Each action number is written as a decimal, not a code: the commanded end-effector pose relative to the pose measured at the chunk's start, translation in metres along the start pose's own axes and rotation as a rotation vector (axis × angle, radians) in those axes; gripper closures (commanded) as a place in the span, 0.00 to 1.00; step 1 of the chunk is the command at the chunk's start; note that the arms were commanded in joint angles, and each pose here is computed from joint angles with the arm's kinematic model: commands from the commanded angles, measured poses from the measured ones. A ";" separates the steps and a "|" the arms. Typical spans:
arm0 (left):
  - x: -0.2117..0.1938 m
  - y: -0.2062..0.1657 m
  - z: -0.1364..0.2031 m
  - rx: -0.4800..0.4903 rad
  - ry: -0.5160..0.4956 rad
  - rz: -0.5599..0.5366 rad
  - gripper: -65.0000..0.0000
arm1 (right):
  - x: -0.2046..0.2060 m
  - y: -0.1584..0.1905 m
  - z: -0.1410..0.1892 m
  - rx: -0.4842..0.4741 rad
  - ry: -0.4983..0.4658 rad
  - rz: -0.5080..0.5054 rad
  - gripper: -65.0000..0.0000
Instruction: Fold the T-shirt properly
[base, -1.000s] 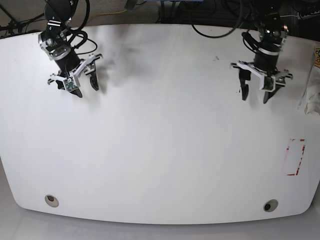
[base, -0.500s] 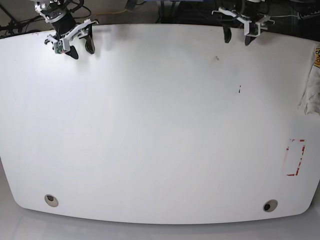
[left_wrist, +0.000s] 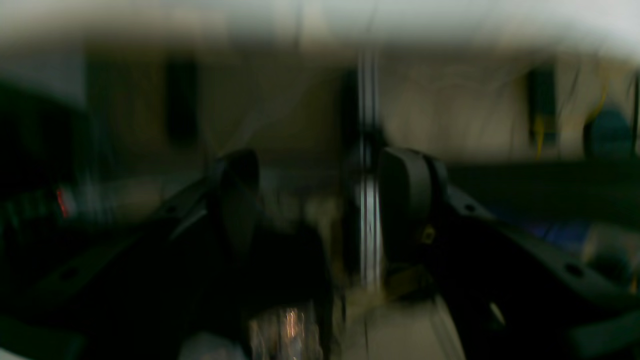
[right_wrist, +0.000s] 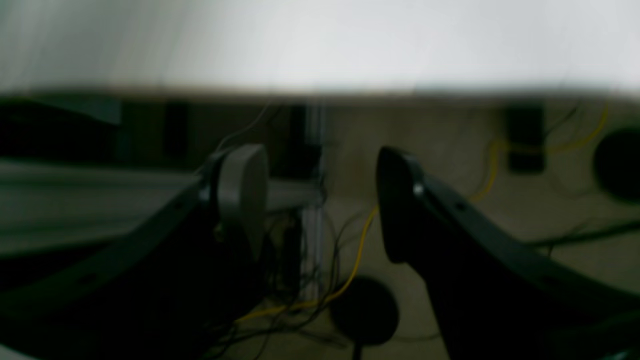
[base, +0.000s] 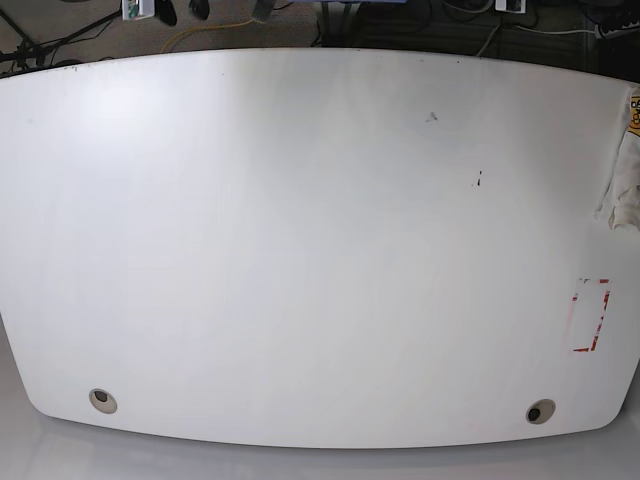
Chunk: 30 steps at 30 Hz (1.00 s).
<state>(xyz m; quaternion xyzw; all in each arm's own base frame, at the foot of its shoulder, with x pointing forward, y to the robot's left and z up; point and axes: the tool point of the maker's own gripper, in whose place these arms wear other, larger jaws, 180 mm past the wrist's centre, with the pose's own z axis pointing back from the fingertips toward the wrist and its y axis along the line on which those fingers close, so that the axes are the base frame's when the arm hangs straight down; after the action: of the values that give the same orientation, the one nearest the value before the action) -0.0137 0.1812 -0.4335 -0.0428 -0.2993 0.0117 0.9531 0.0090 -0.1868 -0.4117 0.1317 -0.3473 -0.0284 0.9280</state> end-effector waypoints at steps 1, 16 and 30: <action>-0.029 0.009 0.004 0.001 0.065 0.015 0.47 | -0.014 0.006 0.006 0.020 -0.008 -0.048 0.50; -0.120 0.036 -0.066 -0.012 0.310 0.094 0.47 | -0.132 0.021 -0.050 0.077 0.224 -0.200 0.50; -0.151 0.019 -0.138 -0.107 0.535 0.088 0.47 | -0.157 -0.025 -0.127 0.004 0.382 -0.214 0.50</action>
<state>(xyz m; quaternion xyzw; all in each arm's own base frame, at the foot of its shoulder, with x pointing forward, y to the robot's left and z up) -0.0543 0.1739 -0.6328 -0.1144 -0.0447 0.0302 0.9920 -0.0221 -0.1530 -0.6055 0.1798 -0.1596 -0.0961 0.9659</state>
